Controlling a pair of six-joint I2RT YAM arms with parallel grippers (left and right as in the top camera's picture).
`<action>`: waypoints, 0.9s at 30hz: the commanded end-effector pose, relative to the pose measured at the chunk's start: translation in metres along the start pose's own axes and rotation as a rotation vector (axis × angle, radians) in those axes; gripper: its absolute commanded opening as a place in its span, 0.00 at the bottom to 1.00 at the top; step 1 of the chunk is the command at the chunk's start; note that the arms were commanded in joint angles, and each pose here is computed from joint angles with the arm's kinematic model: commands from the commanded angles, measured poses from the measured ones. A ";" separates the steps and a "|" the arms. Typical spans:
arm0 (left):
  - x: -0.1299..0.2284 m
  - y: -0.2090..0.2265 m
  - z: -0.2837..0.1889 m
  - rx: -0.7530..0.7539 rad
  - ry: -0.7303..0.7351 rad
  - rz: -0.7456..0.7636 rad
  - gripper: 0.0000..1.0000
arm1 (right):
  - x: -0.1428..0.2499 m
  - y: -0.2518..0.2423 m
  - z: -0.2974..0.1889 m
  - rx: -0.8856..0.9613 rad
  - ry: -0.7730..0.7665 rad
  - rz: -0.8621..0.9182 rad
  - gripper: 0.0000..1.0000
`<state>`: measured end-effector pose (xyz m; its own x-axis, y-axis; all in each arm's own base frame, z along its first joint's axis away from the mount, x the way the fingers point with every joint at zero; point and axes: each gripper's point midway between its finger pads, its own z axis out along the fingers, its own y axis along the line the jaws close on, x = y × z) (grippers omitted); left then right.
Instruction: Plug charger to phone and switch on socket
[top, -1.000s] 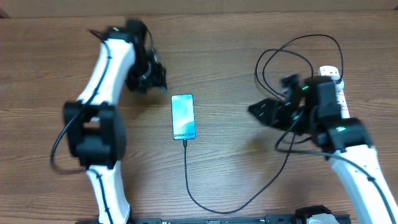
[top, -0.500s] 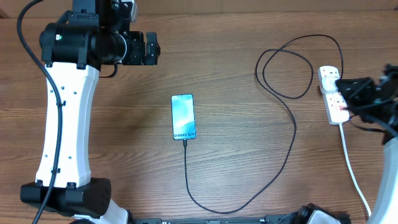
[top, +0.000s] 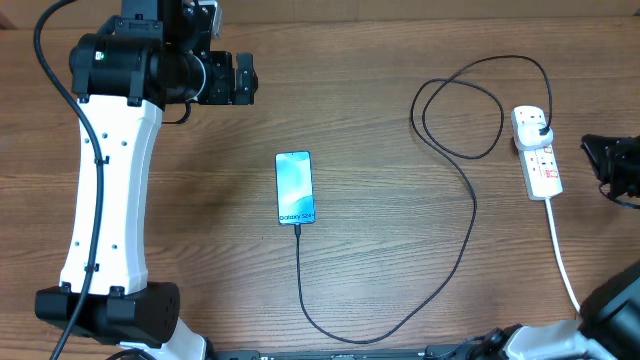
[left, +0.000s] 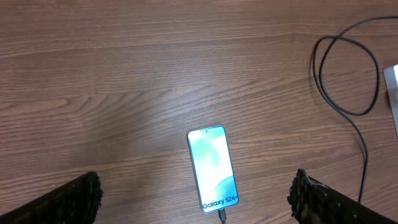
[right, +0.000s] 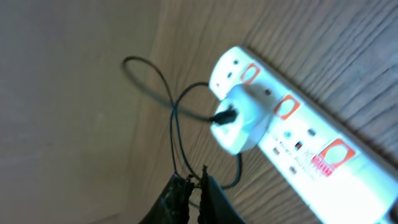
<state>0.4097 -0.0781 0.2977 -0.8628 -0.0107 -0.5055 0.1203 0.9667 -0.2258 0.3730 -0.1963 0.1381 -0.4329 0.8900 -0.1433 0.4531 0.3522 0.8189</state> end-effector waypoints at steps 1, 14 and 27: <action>0.002 -0.001 0.004 -0.002 0.013 0.006 0.99 | -0.006 -0.006 0.015 -0.071 0.043 0.059 0.08; 0.002 -0.001 0.004 -0.002 0.013 0.006 1.00 | -0.016 -0.037 0.055 -0.086 0.061 0.140 0.04; 0.002 -0.001 0.004 -0.002 0.013 0.006 0.99 | -0.012 -0.070 0.083 -0.049 0.083 0.163 0.04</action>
<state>0.4096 -0.0782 0.2977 -0.8628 -0.0107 -0.5055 0.1204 0.9666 -0.2261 0.4040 -0.2041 0.0350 -0.4145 0.9077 0.0648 0.4976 0.1664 0.8513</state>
